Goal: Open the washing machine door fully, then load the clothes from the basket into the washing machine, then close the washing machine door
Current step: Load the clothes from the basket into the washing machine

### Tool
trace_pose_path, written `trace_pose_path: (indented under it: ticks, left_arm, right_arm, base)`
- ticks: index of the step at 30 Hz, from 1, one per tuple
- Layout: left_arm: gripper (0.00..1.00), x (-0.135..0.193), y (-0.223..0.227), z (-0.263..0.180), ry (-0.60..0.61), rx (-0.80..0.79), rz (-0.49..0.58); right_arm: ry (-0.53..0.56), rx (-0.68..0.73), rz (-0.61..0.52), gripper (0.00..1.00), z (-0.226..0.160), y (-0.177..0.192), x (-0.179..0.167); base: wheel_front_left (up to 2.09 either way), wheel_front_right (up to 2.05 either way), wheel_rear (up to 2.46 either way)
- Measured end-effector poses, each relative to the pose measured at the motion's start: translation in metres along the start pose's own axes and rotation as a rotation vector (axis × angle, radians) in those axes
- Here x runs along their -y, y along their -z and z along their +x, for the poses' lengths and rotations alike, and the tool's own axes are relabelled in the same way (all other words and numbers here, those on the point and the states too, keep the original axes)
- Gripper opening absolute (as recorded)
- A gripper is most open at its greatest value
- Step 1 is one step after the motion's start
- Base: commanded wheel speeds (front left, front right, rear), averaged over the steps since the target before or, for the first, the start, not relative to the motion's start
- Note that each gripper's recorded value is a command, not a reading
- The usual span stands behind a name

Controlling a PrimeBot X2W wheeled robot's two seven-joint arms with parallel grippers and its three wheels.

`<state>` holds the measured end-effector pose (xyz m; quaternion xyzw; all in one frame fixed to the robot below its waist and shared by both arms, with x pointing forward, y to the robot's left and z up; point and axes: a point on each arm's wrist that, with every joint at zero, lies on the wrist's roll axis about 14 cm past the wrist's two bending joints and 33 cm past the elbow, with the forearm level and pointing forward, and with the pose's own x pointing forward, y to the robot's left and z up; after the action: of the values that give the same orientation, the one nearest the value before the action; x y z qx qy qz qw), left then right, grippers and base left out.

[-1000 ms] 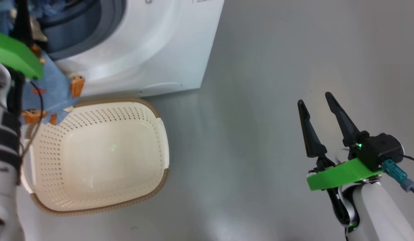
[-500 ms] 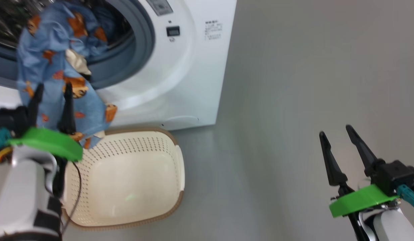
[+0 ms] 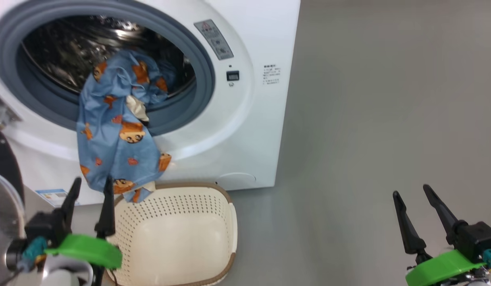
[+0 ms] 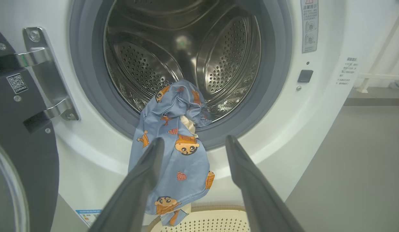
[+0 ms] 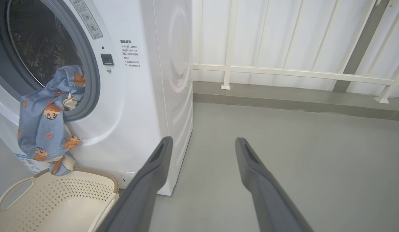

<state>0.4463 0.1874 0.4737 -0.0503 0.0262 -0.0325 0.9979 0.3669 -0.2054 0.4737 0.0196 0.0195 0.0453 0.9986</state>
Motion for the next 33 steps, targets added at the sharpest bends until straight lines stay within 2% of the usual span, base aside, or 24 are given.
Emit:
trace_pose_path:
  ticks: [15, 33]
  left_arm:
    - [1.00, -0.017, -0.003, -0.074, -0.071, 0.045, -0.012]
    - [1.00, -0.019, 0.002, -0.079, -0.082, 0.035, -0.019]
  right_arm:
    - [0.003, 0.018, -0.003, 1.00, -0.027, -0.005, 0.000]
    - [0.014, 0.017, 0.001, 1.00, -0.028, -0.005, 0.002]
  base:
    - [0.00, 0.00, 0.00]
    - [0.00, 0.00, 0.00]
